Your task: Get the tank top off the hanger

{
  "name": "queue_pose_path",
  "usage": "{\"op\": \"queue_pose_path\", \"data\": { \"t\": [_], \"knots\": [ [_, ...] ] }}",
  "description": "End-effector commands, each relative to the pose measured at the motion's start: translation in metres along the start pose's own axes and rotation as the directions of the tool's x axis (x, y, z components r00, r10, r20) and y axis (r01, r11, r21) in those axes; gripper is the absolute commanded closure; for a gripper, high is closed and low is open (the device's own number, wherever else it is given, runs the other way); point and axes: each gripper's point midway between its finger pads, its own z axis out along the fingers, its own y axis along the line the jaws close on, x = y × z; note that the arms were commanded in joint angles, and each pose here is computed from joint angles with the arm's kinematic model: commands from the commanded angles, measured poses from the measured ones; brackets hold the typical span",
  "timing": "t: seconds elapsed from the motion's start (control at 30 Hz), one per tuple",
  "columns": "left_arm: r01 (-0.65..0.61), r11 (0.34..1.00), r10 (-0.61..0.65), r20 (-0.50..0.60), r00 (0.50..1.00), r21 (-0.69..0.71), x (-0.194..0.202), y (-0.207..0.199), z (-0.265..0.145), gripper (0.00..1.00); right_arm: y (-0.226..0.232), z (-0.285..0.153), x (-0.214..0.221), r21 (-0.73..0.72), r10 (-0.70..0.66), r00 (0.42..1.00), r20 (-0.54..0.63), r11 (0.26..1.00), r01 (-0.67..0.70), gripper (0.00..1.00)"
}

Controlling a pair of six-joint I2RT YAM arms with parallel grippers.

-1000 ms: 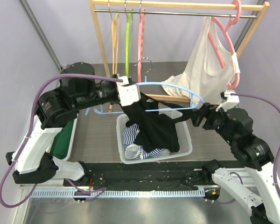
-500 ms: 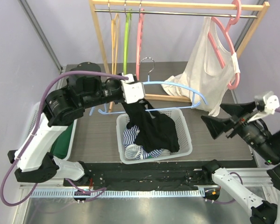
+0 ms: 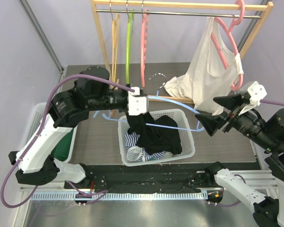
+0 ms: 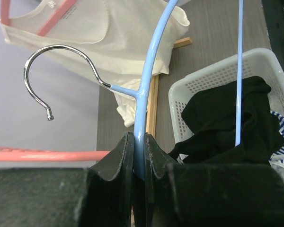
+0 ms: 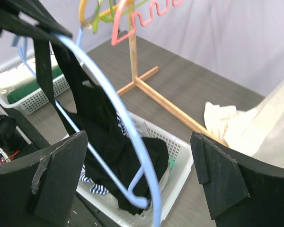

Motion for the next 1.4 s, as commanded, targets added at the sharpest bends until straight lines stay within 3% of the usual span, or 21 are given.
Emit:
{"op": "queue_pose_path", "data": {
  "t": [0.0, 0.3, 0.63, 0.73, 0.9, 1.0, 1.03, 1.13, 1.2, 1.27, 1.3, 1.37],
  "knots": [
    [-0.094, 0.995, 0.09, 0.085, 0.992, 0.045, -0.015, -0.01, -0.007, 1.0, 0.011, -0.001, -0.034, -0.072, -0.094, 0.992, 0.08, 0.992, 0.1, 0.0],
    [-0.244, 0.969, 0.239, 0.136, 0.961, 0.021, -0.034, -0.008, -0.01, 1.0, 0.04, 0.014, -0.005, -0.272, -0.048, 0.999, 0.001, 0.961, 0.046, 0.0],
    [-0.295, 0.955, 0.297, 0.147, 0.944, -0.035, -0.047, 0.002, -0.02, 1.0, 0.038, 0.046, 0.015, -0.316, -0.04, 0.995, -0.092, 0.949, 0.009, 0.0],
    [-0.303, 0.952, 0.306, 0.144, 0.941, -0.044, -0.047, 0.003, -0.022, 1.0, 0.043, 0.048, 0.013, -0.348, -0.027, 0.995, -0.097, 0.937, -0.009, 0.08],
    [-0.308, 0.949, 0.314, 0.142, 0.939, -0.059, -0.049, 0.007, -0.024, 1.0, 0.046, 0.054, 0.019, -0.362, 0.007, 0.991, -0.137, 0.93, -0.057, 0.26],
    [-0.309, 0.949, 0.314, 0.129, 0.941, -0.056, -0.046, 0.006, -0.023, 1.0, 0.049, 0.053, 0.019, -0.373, 0.02, 0.991, -0.135, 0.925, -0.069, 0.53],
    [-0.317, 0.947, 0.322, 0.123, 0.939, -0.058, -0.045, 0.007, -0.023, 1.0, 0.051, 0.052, 0.02, -0.382, 0.026, 0.99, -0.135, 0.921, -0.076, 0.71],
    [-0.325, 0.944, 0.329, 0.099, 0.939, -0.059, -0.039, 0.008, -0.019, 1.0, 0.054, 0.047, 0.015, -0.391, 0.034, 0.995, -0.098, 0.918, -0.07, 0.99],
    [-0.323, 0.943, 0.329, 0.091, 0.94, -0.074, -0.037, 0.011, -0.014, 1.0, 0.054, 0.045, 0.01, -0.385, 0.049, 0.996, -0.075, 0.92, -0.075, 0.99],
    [-0.304, 0.945, 0.314, 0.075, 0.947, -0.117, -0.035, 0.02, -0.008, 0.9, 0.052, 0.041, 0.005, -0.367, 0.046, 0.998, -0.041, 0.929, -0.058, 0.99],
    [-0.293, 0.947, 0.303, 0.067, 0.95, -0.131, -0.034, 0.024, -0.002, 0.71, 0.05, 0.041, 0.005, -0.354, 0.039, 0.999, -0.031, 0.934, -0.047, 0.99],
    [-0.257, 0.951, 0.268, 0.042, 0.963, -0.169, -0.034, 0.03, 0.003, 0.48, 0.04, 0.039, 0.004, -0.299, 0.001, 1.0, -0.006, 0.954, -0.003, 0.99]
  ]
}}
